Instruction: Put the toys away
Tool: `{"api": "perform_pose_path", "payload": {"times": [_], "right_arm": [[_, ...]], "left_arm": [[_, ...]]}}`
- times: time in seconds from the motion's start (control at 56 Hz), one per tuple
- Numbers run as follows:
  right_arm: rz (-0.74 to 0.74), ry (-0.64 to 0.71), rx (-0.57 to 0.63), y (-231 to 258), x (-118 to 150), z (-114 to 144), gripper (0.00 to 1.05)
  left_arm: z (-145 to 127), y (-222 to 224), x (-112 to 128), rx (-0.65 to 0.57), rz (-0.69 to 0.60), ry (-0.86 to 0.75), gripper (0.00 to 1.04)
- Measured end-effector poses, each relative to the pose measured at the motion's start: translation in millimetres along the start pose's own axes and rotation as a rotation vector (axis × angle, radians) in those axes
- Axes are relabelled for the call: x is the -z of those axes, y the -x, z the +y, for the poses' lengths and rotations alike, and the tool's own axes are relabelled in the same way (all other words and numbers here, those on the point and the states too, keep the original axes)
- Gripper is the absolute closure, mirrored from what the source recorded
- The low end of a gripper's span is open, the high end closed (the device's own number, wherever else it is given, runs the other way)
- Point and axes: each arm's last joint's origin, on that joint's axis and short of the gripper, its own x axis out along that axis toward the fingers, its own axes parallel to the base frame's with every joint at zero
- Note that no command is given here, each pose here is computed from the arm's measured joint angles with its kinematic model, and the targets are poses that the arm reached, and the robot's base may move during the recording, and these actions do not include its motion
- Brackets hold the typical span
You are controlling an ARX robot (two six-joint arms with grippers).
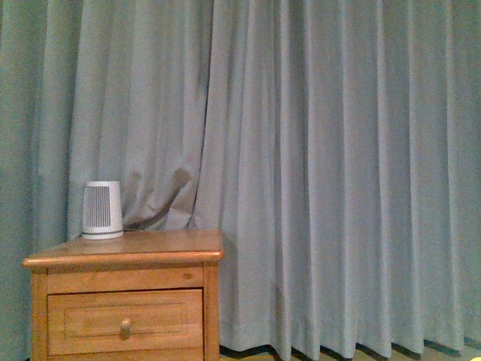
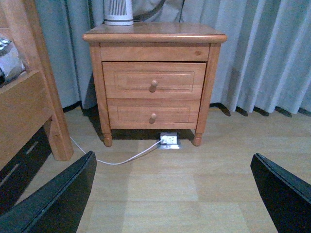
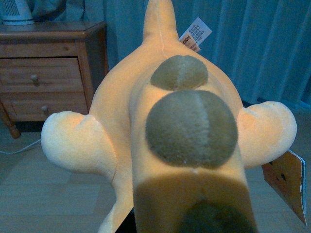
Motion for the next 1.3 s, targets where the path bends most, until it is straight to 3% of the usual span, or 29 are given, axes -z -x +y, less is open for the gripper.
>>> {"api": "perform_pose_path", "payload": {"times": [1.304], "right_arm": [[0.000, 0.000, 0.003, 0.0, 0.0, -0.1, 0.97]], "left_arm": [[0.1, -0.1, 0.2, -0.002, 0.001, 0.000, 0.06]]}}
